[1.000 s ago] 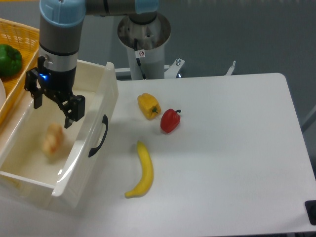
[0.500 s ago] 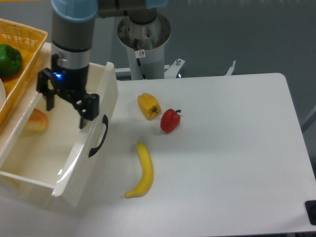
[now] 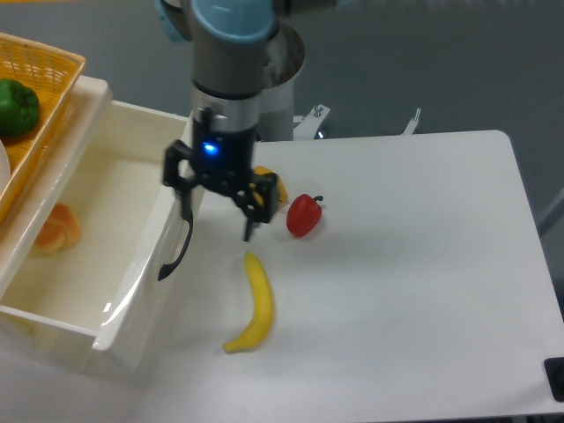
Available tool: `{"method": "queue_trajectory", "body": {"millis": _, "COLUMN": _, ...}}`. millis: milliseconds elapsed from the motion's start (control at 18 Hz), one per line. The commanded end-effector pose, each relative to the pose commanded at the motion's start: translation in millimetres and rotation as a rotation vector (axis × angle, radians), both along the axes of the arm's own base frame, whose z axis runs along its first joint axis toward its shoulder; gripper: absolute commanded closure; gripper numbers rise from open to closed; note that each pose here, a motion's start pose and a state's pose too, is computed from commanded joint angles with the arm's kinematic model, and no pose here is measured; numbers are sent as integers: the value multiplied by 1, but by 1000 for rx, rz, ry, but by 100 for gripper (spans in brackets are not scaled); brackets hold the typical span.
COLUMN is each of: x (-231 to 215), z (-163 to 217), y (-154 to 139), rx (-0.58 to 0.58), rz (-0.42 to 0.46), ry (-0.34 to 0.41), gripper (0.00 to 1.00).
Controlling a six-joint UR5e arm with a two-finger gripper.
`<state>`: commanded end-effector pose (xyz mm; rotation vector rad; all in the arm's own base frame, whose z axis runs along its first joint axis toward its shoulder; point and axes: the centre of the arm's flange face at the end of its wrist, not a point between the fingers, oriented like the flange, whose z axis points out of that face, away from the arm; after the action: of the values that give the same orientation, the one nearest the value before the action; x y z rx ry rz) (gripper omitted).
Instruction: Place the round bread in the upper white drawer
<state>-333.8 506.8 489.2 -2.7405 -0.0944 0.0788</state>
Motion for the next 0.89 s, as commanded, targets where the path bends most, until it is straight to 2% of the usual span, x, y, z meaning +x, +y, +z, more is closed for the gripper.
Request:
{"method": "queue_trajectory", "body": {"millis": 167, "x": -43, "z": -26, "y": -15, "rx": -47, "rz": -87, "ry": 35, "gripper": 0}}
{"method": "queue_trajectory", "body": {"millis": 444, "x": -90, "z": -70, "y": -34, "rx": -250, "rz": -297, "ry": 148, "gripper": 0}}
{"method": "queue_trajectory", "body": {"millis": 611, "x": -104, "z": -104, "y": -33, "rx": -344, "rz": -329, "ry": 141, "gripper": 0}}
{"method": "queue_trajectory", "body": {"millis": 722, "x": -112, "z": -125, "y": -28, "rx": -367, "rz": -336, "ry": 116, "gripper": 0}}
{"method": "queue_trajectory", "body": {"millis": 889, "x": -120, "z": -153, "y": -23, "rx": -386, "rz": -392, "ry": 89, "gripper": 0}}
